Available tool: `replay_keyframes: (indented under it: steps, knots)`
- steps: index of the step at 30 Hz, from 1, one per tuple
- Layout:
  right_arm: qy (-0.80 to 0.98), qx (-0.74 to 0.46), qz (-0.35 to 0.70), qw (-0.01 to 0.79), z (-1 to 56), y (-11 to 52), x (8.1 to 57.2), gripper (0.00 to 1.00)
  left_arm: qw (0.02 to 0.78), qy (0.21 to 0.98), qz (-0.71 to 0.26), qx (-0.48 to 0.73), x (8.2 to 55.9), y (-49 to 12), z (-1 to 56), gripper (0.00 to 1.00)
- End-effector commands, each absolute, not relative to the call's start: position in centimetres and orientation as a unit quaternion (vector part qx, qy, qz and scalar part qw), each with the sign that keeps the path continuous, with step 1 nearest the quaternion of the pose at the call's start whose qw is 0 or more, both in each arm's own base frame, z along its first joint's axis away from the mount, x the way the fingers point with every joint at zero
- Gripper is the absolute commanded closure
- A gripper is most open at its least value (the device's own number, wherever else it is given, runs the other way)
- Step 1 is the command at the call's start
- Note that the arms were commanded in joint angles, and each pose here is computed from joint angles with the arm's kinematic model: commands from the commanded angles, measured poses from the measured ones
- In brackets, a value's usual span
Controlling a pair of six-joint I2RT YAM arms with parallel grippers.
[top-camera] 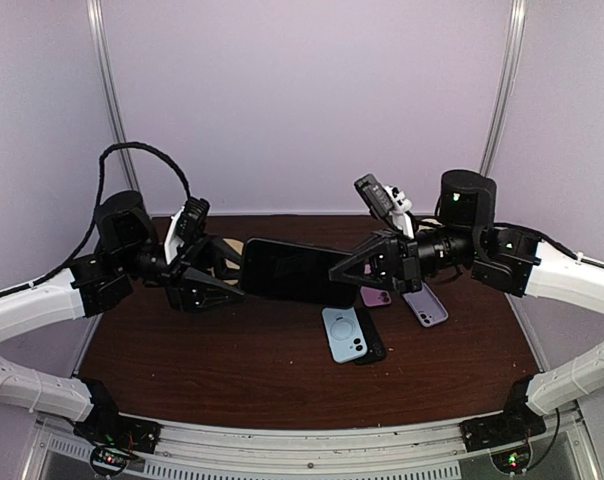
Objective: Take the phone out of the phone case
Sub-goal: Remove the phone from the bottom left corner of the phone case.
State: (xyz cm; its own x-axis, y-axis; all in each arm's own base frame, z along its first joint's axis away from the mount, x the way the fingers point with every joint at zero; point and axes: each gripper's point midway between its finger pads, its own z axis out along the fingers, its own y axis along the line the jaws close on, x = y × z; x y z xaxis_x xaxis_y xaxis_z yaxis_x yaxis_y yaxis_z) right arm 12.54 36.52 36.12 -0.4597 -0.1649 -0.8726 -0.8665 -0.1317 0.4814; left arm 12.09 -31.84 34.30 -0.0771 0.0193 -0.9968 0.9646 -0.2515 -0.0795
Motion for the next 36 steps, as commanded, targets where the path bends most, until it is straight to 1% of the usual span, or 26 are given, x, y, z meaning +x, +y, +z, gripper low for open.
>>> replay_keyframes:
  steps: [1,3,9,17,23,36]
  knots:
    - [0.548,-0.459,0.624,0.316,39.3,35.9,10.9,1.00,0.432,0.442,-0.571,0.541,12.6,-32.0,36.1,0.53]
    - [0.547,-0.457,0.627,0.315,39.3,35.9,10.8,1.00,0.432,0.441,-0.570,0.542,12.6,-32.0,36.0,0.56]
    - [0.543,-0.449,0.640,0.308,39.3,36.0,10.7,1.00,0.433,0.431,-0.569,0.551,12.3,-31.9,35.9,0.61]
    - [0.528,-0.434,0.687,0.248,39.4,37.0,10.0,1.00,0.438,0.424,-0.561,0.560,12.2,-31.8,35.5,0.63]
    - [0.514,-0.444,0.703,0.210,39.3,37.8,8.5,1.00,0.439,0.425,-0.558,0.561,12.3,-31.9,35.3,0.66]
    - [0.524,-0.426,0.715,0.181,40.3,38.1,8.2,1.00,0.452,0.399,-0.553,0.576,11.2,-31.1,35.8,0.71]
